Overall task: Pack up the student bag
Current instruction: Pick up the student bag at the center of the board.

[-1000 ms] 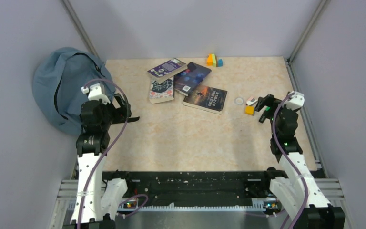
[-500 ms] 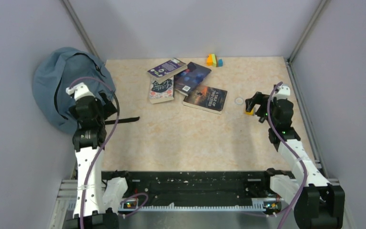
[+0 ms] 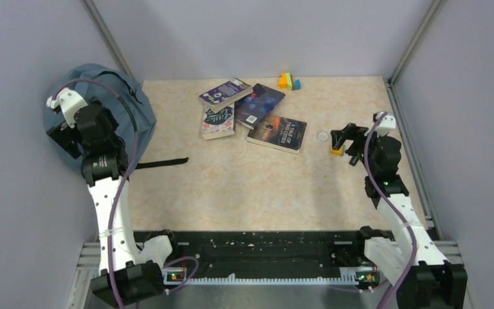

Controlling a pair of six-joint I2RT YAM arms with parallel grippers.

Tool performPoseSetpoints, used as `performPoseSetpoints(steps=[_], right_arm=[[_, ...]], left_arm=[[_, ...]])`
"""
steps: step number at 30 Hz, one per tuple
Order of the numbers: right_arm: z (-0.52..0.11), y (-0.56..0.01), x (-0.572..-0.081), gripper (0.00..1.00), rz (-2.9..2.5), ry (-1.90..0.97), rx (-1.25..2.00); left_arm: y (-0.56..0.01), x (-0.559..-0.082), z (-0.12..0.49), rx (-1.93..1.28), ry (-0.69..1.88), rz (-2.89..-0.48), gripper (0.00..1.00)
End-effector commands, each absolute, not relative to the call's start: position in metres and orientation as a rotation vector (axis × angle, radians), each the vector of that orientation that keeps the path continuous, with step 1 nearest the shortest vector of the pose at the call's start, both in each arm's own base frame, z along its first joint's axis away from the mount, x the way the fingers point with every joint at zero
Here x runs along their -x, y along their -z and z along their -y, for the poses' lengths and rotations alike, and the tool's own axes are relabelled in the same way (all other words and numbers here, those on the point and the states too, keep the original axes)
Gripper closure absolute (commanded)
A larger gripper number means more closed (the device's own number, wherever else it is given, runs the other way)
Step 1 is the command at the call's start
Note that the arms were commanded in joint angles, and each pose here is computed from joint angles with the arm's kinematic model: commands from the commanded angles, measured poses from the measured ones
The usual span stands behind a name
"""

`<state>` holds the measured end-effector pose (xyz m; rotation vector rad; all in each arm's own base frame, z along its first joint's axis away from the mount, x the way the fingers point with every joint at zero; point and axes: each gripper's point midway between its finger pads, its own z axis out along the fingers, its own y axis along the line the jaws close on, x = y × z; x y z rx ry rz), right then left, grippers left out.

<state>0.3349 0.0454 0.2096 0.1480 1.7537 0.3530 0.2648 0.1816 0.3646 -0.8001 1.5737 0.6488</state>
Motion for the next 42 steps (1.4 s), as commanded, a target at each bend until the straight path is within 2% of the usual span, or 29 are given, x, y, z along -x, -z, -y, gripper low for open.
performPoseSetpoints(steps=[1, 5, 12, 20, 29, 32, 36, 38, 40, 41, 42], right_arm=[[-0.044, -0.238, -0.335, 0.03, -1.647, -0.374, -0.157], [-0.042, -0.240, -0.334, 0.03, -1.634, -0.369, -0.178], [-0.038, -0.242, -0.329, 0.03, -1.632, -0.352, -0.191], [-0.032, -0.247, -0.322, 0.03, -1.601, -0.323, -0.210], [-0.030, -0.247, -0.323, 0.04, -1.599, -0.317, -0.218], [-0.030, -0.247, -0.323, 0.04, -1.603, -0.317, -0.217], [-0.031, -0.249, -0.321, 0.04, -1.596, -0.322, -0.215], [-0.032, -0.250, -0.320, 0.04, -1.595, -0.323, -0.212], [-0.030, -0.250, -0.319, 0.04, -1.593, -0.319, -0.215], [-0.030, -0.251, -0.318, 0.05, -1.591, -0.316, -0.217], [-0.030, -0.252, -0.318, 0.05, -1.591, -0.316, -0.216]], left_arm=[[-0.370, -0.249, -0.206, 0.867, -0.748, -1.472, 0.02], [-0.359, -0.245, -0.221, 0.890, -0.714, -1.430, 0.02], [-0.317, -0.266, -0.244, 0.963, -0.663, -1.575, 0.03], [-0.318, -0.272, -0.238, 0.902, -0.601, -1.571, 0.05], [-0.322, -0.259, -0.244, 0.919, -0.678, -1.561, 0.18], [-0.318, -0.262, -0.248, 0.925, -0.690, -1.584, 0.28], [-0.318, -0.269, -0.242, 0.881, -0.639, -1.614, 0.67], [-0.325, -0.267, -0.236, 0.860, -0.618, -1.584, 0.79], [-0.333, -0.263, -0.231, 0.845, -0.601, -1.547, 0.95], [-0.337, -0.262, -0.227, 0.833, -0.585, -1.536, 1.00], [-0.340, -0.262, -0.222, 0.819, -0.564, -1.527, 1.00]])
